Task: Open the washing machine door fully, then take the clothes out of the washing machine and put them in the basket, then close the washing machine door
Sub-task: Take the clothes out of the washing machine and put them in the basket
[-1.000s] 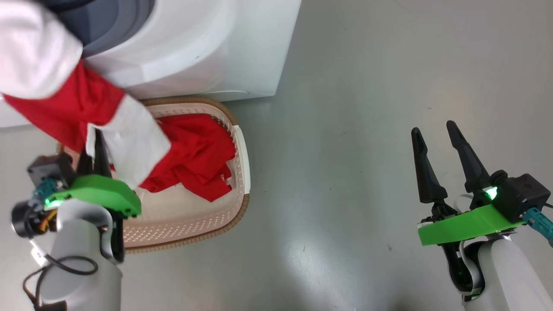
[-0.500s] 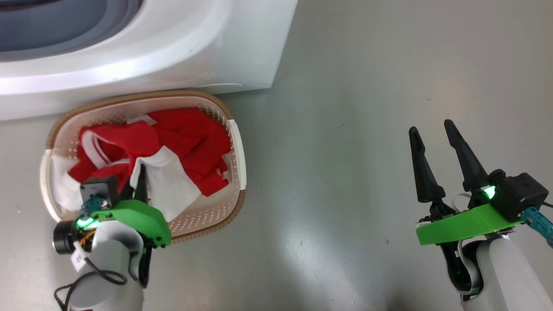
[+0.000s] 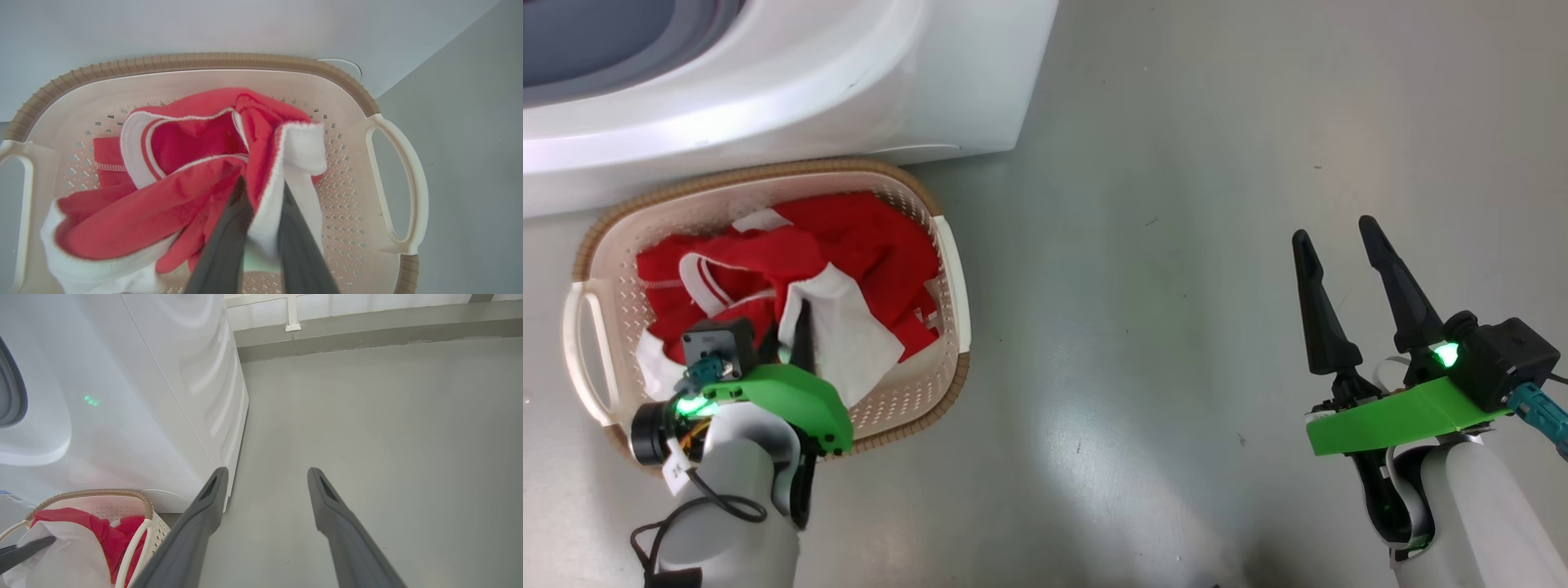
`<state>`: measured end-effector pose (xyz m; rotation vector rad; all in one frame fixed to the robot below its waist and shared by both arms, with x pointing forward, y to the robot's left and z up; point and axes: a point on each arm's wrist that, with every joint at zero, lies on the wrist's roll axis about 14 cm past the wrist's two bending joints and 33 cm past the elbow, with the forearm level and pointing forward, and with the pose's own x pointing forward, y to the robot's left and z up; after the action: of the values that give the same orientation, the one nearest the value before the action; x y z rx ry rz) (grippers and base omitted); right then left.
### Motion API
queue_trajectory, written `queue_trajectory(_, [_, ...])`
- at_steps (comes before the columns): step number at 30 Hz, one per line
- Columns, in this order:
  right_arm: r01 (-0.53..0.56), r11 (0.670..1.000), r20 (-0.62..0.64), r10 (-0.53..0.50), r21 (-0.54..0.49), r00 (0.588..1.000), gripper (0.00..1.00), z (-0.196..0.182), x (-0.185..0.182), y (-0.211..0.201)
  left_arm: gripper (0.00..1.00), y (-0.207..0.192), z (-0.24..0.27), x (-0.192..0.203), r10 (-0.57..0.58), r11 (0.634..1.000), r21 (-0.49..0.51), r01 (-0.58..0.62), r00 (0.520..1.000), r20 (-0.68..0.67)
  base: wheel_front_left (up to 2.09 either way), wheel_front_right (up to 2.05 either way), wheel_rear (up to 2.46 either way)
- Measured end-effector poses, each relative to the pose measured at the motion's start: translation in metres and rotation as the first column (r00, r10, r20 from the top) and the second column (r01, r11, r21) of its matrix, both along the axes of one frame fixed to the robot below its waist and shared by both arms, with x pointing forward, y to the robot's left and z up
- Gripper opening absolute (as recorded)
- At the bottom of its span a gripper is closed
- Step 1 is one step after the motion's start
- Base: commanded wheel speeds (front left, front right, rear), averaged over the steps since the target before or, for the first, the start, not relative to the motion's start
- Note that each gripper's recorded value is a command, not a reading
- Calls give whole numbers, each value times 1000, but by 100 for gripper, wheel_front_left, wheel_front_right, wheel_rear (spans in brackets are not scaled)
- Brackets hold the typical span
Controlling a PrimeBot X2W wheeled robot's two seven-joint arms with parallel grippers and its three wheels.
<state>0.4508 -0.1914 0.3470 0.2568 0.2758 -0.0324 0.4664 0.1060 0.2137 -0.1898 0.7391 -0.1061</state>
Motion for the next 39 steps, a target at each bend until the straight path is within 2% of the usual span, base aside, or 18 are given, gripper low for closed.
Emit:
queue_trajectory(16, [-5,1000,47,4,13,999,100,19,3,4,100,19,28,9,67,998,3,-68,995,67,0,0,0])
queue_trajectory(23, [1,1000,79,-2,16,997,100,37,-3,3,100,32,65,16,98,995,3,-100,979,176,0,0,0])
queue_trajectory(30, [8,1000,98,-9,11,995,100,51,-17,1,100,44,108,15,113,993,-6,-116,949,294,0,0,0])
queue_trajectory(39, [15,1000,129,-16,9,991,100,71,-38,-2,100,57,169,7,127,991,-21,-132,885,448,0,0,0])
